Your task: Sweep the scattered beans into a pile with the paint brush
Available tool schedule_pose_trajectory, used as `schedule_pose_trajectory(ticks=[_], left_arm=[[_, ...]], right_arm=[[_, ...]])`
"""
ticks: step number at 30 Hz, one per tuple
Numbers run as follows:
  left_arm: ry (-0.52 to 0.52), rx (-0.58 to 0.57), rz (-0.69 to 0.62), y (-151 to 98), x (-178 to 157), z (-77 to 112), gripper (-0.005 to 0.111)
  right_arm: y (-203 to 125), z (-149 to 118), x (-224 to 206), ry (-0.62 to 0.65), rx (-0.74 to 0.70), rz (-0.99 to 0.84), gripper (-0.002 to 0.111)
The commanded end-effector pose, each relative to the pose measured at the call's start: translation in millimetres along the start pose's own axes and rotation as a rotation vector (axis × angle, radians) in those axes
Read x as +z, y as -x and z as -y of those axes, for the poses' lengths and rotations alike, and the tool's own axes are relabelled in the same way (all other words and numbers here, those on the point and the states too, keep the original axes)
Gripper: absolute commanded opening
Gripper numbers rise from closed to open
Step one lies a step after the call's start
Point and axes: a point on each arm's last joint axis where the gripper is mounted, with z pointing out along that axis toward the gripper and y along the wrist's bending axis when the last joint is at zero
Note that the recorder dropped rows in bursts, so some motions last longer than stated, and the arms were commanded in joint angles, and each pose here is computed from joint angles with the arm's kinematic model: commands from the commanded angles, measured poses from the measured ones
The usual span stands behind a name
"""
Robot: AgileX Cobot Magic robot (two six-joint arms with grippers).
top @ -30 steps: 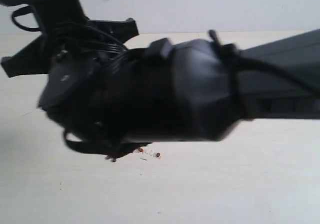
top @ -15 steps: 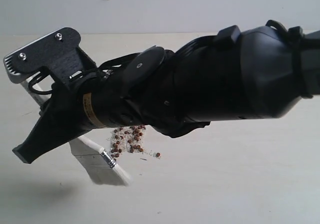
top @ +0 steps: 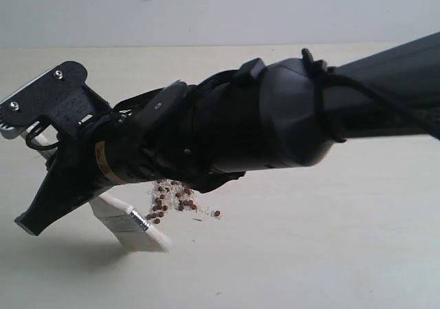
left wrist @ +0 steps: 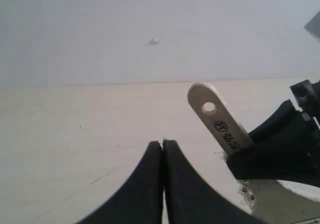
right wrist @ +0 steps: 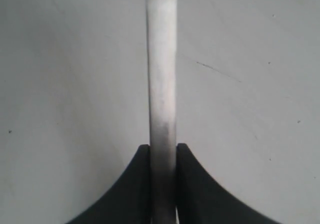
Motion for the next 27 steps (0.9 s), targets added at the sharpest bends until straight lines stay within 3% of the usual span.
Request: schedule_pose_trajectory(ticks=[1,16,23,27], left_arm=[[-0.006,-0.005,0.008,0,0,0.3,0.001],[-0.006,-0.005,0.008,0,0,0.3,0.001],[-0.006,-0.005,0.008,0,0,0.3,0.001],[-0.006,-0.005,0.008,0,0,0.3,0.001]], right_arm=[[2,6,10,-0.037,-0.009,0.006,0.0],[-7,33,17,-0.314,-0.013,0.009,0.0],[-3,32,13,-0.303,0.002,0.02,0.0],[11,20,0,-0.179,0.012,0.051,0.0]])
